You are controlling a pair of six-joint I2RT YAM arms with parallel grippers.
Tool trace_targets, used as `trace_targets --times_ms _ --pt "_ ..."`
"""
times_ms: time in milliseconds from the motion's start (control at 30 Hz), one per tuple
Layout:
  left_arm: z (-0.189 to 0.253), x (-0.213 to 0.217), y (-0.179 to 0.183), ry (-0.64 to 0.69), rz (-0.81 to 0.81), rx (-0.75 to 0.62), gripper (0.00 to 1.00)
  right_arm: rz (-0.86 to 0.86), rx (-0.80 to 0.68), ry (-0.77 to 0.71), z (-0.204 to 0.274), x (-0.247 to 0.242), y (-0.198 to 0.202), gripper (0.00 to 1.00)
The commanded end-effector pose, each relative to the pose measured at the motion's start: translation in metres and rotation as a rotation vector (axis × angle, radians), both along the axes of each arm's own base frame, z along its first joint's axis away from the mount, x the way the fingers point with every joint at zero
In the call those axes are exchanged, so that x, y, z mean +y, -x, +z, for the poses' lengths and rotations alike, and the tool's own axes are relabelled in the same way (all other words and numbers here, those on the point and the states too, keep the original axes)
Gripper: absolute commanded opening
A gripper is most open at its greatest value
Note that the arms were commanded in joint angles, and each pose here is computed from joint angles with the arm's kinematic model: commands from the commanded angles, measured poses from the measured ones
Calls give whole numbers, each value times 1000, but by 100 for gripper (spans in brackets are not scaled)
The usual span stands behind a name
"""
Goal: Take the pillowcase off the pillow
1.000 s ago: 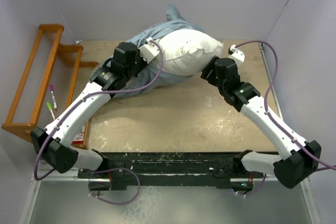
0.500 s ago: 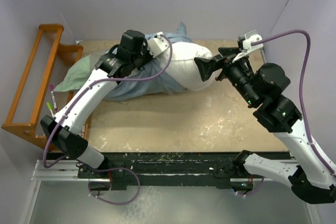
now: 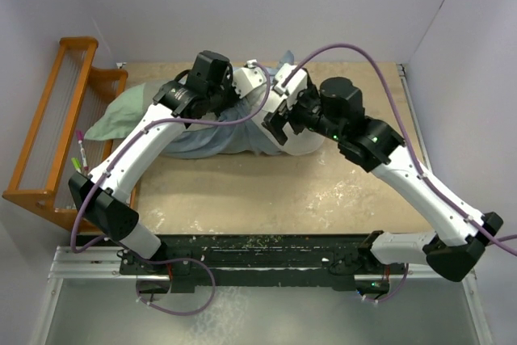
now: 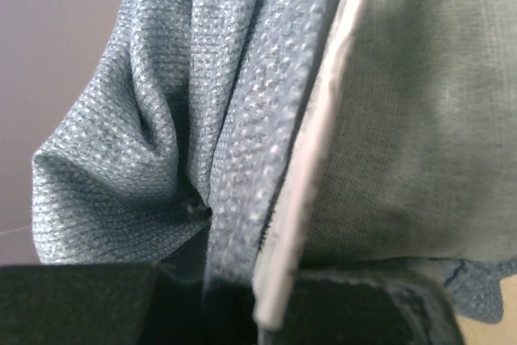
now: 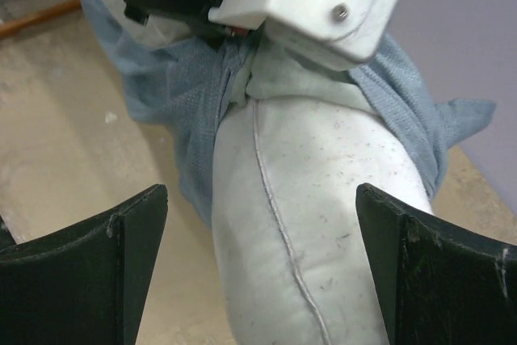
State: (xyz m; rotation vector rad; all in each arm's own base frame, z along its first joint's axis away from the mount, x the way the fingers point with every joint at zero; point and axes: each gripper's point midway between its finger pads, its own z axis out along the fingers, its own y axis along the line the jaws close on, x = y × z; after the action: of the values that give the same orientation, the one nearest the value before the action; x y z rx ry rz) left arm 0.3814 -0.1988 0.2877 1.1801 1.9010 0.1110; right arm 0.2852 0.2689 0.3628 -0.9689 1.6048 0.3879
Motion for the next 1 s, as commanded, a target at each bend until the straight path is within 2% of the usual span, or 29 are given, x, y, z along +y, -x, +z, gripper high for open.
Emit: trace_targets --times_ms 0,300,467,533,567,633,667,700,733,833,900,967 --pt "67 -14 6 201 -36 -145 0 41 -96 25 10 -3 -2 100" --pt "80 -14 32 229 -116 -136 0 -46 -34 146 -43 -27 -40 99" --pt "90 -12 39 243 -134 -158 0 -22 48 216 -79 -23 -42 95" --pt "97 -11 40 253 -133 -174 0 -18 71 229 -91 -21 -44 83" --pt "100 -11 40 258 -131 -180 0 -30 94 209 -94 -20 -43 72" --pt "109 -9 42 265 -131 -194 1 -154 81 118 -80 -30 -55 34" --pt "114 -8 43 267 -130 -200 5 -213 58 58 -67 -37 -62 12" --pt "120 -7 46 268 -135 -208 11 -273 38 -21 -50 -47 -69 0" --pt "122 -5 49 266 -142 -209 20 -327 22 -96 -33 -58 -74 0" --pt "124 -1 65 252 -177 -188 56 -389 -36 -256 15 -75 -79 0" --pt "121 4 76 230 -195 -167 67 -422 -61 -313 40 -82 -82 0" --pt "112 12 86 186 -208 -139 71 -444 -78 -358 62 -87 -84 0"
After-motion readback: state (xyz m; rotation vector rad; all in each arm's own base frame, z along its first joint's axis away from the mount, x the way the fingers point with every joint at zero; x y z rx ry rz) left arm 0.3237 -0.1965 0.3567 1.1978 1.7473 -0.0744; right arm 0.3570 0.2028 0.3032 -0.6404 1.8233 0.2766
